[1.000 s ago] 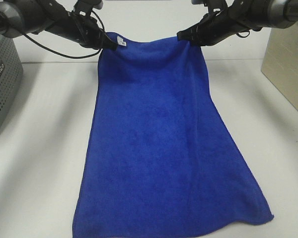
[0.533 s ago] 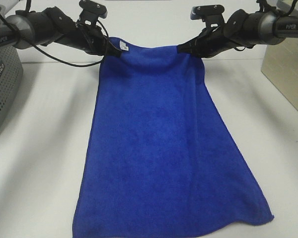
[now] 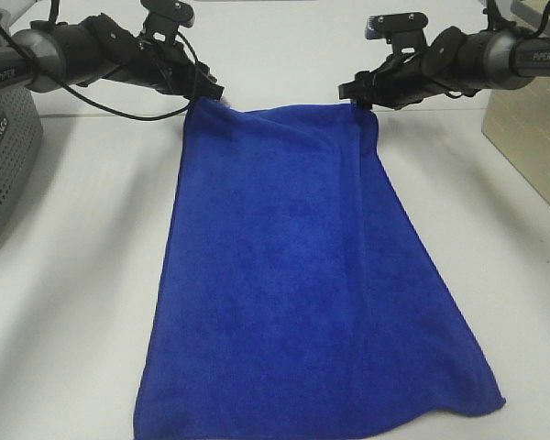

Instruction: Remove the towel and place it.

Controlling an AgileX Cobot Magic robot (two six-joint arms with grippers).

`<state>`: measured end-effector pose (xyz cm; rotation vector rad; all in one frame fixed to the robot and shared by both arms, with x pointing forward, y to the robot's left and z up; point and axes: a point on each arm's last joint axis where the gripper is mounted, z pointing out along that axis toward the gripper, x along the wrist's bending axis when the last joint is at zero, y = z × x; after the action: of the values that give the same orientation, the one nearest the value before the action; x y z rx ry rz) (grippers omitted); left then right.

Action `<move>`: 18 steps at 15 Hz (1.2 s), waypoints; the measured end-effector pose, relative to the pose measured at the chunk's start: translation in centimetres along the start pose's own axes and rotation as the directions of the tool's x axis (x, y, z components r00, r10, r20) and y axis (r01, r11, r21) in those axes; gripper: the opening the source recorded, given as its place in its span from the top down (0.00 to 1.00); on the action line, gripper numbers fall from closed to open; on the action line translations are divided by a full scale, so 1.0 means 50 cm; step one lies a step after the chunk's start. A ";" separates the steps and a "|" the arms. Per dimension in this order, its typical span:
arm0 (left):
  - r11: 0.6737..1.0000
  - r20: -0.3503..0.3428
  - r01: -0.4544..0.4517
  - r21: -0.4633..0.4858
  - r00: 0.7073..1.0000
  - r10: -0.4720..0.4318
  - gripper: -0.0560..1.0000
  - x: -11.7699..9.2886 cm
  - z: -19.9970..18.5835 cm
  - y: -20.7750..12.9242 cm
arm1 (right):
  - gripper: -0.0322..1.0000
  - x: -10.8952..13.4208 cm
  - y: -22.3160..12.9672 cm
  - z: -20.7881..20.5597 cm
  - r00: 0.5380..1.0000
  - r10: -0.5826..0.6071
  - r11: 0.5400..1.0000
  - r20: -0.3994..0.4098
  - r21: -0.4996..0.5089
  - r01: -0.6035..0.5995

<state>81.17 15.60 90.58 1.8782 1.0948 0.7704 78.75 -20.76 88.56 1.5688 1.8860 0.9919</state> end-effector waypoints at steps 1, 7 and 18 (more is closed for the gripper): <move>1.000 -0.006 0.001 -0.006 1.000 -0.001 0.36 0.001 0.000 0.001 | 0.36 -0.007 0.005 -0.011 1.000 0.004 1.000 -0.014 0.031 -0.004; 0.991 0.141 -0.020 0.130 0.990 0.001 0.30 -0.020 -0.040 0.025 | 0.32 0.037 0.085 -0.147 0.984 -0.004 0.979 -0.179 0.201 0.040; 0.837 -0.229 0.262 0.481 0.959 -0.168 0.28 0.078 -0.376 0.208 | 0.19 0.061 0.200 -0.475 0.996 0.041 0.886 -0.085 0.464 0.003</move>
<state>71.86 22.37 109.14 2.0843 1.7288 0.5575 66.28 -22.26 111.24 1.8287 2.3012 0.6533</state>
